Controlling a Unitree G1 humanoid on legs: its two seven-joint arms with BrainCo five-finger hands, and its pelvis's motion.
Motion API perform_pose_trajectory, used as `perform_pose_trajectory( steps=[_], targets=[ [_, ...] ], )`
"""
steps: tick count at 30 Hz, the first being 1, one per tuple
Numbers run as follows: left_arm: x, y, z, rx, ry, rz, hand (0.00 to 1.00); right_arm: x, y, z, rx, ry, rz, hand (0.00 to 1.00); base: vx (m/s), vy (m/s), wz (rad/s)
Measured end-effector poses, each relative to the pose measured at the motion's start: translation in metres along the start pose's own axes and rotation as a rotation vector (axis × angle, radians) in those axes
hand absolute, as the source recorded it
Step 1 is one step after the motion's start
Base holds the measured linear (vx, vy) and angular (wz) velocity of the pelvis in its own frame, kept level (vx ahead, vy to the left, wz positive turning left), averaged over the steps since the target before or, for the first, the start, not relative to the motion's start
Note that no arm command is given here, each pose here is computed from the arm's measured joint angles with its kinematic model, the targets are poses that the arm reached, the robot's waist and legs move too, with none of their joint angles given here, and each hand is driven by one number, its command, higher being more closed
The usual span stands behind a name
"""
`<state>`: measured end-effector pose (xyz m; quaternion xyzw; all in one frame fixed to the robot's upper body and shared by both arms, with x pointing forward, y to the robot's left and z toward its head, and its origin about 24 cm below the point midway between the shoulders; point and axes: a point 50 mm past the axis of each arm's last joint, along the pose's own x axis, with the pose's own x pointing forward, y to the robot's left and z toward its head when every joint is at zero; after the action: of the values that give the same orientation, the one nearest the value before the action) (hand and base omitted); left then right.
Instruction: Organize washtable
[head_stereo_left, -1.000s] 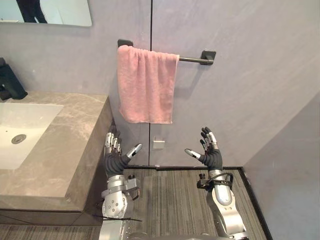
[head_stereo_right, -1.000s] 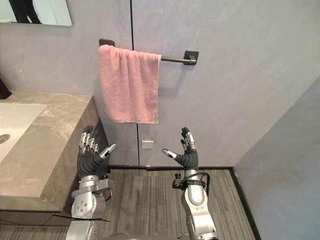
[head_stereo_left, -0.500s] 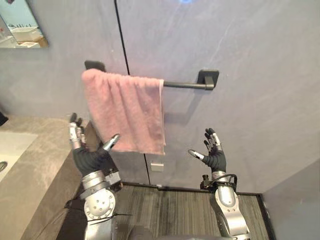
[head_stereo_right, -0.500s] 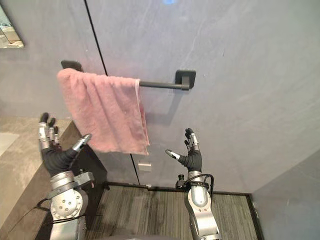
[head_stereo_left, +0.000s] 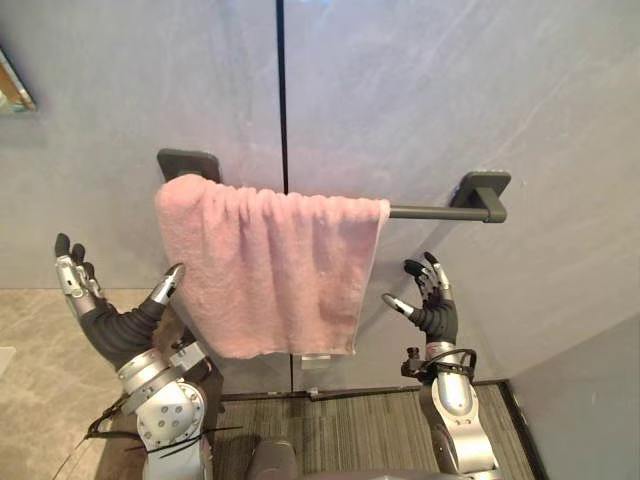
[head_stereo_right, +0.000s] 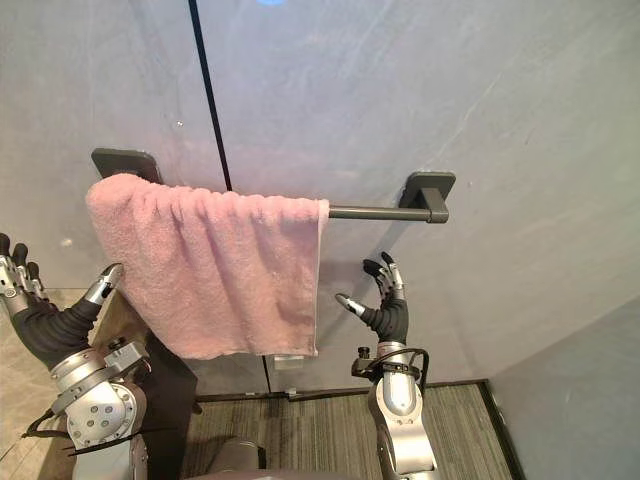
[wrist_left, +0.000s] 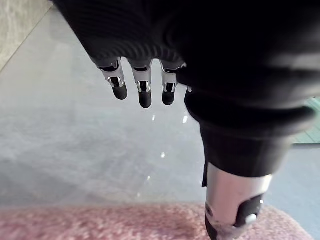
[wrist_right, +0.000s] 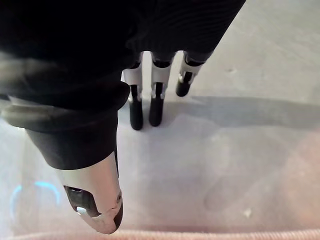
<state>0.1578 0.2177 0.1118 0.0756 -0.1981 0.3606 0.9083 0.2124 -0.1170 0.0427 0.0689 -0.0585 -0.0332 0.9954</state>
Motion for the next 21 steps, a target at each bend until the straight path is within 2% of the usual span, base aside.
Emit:
perform_pose_trajectory(
  steps=[2, 3, 5, 8, 11, 14, 16, 17, 19, 21],
  targets=[
    [-0.013, -0.004, -0.008, -0.087, 0.108, -0.098, 0.00, -0.003, 0.001, -0.003, -0.002, 0.021, 0.021, 0.00, -0.08, 0.074, -0.11],
    [-0.024, -0.010, -0.015, -0.184, 0.198, -0.181, 0.00, -0.004, 0.004, -0.004, 0.000, 0.029, 0.044, 0.00, -0.07, -0.005, -0.02],
    [-0.043, -0.022, -0.025, -0.273, 0.319, -0.301, 0.00, -0.007, 0.010, -0.006, 0.005, 0.043, 0.073, 0.00, -0.07, -0.053, -0.04],
    [-0.064, -0.039, -0.028, -0.474, 0.461, -0.495, 0.00, -0.011, 0.012, -0.011, 0.003, 0.075, 0.099, 0.00, -0.06, -0.140, -0.06],
    [-0.069, -0.043, -0.029, -0.564, 0.508, -0.557, 0.00, -0.015, 0.005, -0.015, -0.006, 0.107, 0.083, 0.00, -0.04, -0.128, 0.08],
    [-0.064, -0.037, -0.033, -0.497, 0.492, -0.524, 0.00, -0.020, -0.001, -0.023, -0.025, 0.147, 0.074, 0.00, 0.01, -0.096, 0.14],
    [-0.053, -0.027, -0.043, -0.369, 0.460, -0.460, 0.00, -0.020, 0.000, -0.025, -0.022, 0.154, 0.081, 0.00, 0.07, -0.066, 0.02],
    [-0.044, -0.020, -0.047, -0.235, 0.415, -0.397, 0.00, -0.022, 0.001, -0.025, -0.015, 0.160, 0.087, 0.00, 0.07, -0.032, 0.08],
    [-0.027, -0.011, -0.045, -0.069, 0.319, -0.297, 0.00, -0.028, -0.001, -0.029, -0.008, 0.183, 0.089, 0.00, 0.09, -0.010, 0.23],
    [-0.019, -0.007, -0.040, 0.012, 0.257, -0.243, 0.00, -0.032, -0.001, -0.031, -0.005, 0.195, 0.097, 0.00, 0.09, 0.019, 0.19]
  ],
)
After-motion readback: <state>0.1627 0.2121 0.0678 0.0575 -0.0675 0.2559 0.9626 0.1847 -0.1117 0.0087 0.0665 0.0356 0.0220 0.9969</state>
